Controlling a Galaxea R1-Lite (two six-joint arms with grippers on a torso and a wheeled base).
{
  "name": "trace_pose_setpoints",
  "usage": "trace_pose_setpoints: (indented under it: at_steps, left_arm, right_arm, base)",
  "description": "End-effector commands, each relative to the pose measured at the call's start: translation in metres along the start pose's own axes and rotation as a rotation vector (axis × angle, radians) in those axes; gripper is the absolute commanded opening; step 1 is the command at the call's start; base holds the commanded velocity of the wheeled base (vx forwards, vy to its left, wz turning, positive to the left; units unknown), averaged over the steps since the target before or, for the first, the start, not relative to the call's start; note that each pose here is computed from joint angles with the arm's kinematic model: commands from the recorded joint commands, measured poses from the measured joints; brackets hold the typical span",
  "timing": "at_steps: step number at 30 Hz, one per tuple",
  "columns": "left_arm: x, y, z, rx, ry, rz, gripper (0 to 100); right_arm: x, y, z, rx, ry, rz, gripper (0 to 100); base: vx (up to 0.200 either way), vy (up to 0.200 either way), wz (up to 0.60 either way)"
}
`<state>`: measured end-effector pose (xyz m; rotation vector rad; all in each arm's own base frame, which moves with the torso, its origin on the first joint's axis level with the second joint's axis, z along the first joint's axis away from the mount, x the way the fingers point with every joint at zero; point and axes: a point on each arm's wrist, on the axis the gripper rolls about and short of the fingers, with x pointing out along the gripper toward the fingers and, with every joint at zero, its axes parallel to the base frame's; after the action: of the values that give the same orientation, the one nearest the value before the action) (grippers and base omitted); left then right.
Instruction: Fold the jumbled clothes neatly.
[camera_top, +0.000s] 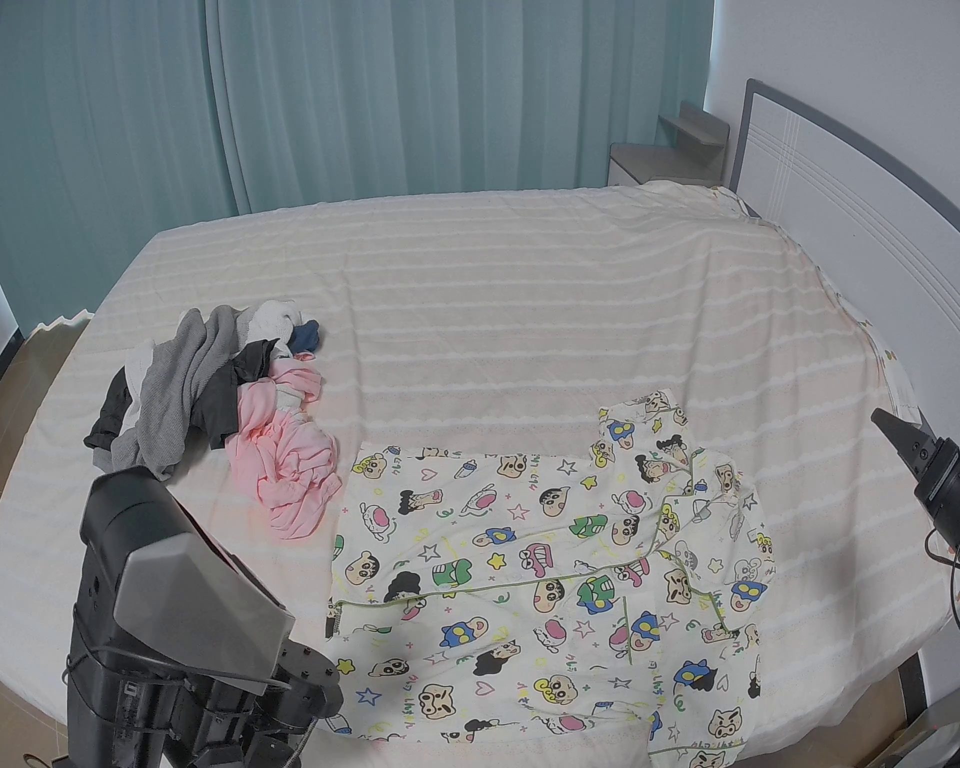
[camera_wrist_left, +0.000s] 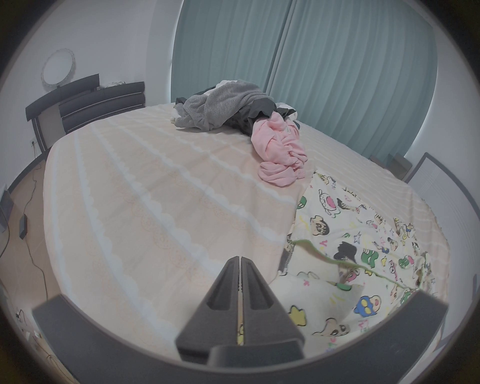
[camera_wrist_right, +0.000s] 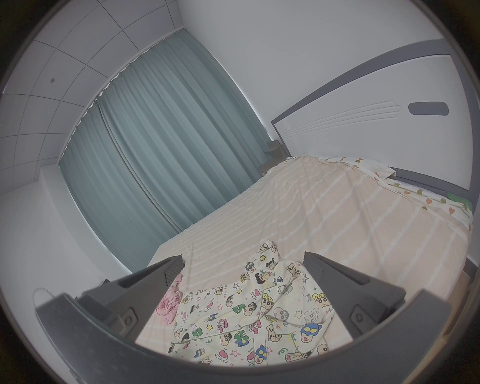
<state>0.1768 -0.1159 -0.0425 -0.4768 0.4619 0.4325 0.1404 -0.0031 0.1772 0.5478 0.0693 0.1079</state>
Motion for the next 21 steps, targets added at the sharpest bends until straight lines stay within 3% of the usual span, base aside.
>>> trace_pose_setpoints:
  at_steps: [1,2,5,6,7,12,18,21]
  left_arm:
    - [-0.014,-0.013,0.030,-0.101,-0.016,-0.119,0]
    - [-0.016,-0.014,0.033,-0.108,-0.013,-0.133,0]
    - [-0.031,-0.022,0.067,-0.196,-0.014,-0.286,0]
    - [-0.032,-0.022,0.068,-0.199,-0.015,-0.294,0]
    - [-0.042,-0.024,0.089,-0.226,-0.027,-0.388,0]
    - [-0.067,-0.023,0.125,-0.273,-0.010,-0.645,0]
    - [-0.074,-0.026,0.131,-0.281,-0.001,-0.725,0]
    - [-0.073,-0.025,0.130,-0.276,0.013,-0.725,0]
  right_arm:
    - [0.003,-0.004,-0.006,0.013,0.063,-0.035,100]
    - [0.003,-0.004,-0.006,0.014,0.070,-0.037,100]
    - [0.012,-0.006,-0.007,0.033,0.168,-0.055,100]
    - [0.012,-0.006,-0.007,0.035,0.174,-0.057,100]
    - [0.024,-0.008,-0.006,0.048,0.246,-0.098,100]
    - [0.056,-0.030,-0.019,0.050,0.486,-0.172,100]
    - [0.098,-0.077,-0.027,0.164,0.622,-0.165,100]
    - [0.121,-0.101,-0.041,0.120,0.690,-0.181,100]
  base:
    - [0.000,0.000,0.00]
    - [0.000,0.000,0.00]
    - [0.000,0.000,0.00]
    - [0.000,0.000,0.00]
    - [0.000,0.000,0.00]
    - [0.000,0.000,0.00]
    - [0.000,0.000,0.00]
    - [0.000,0.000,0.00]
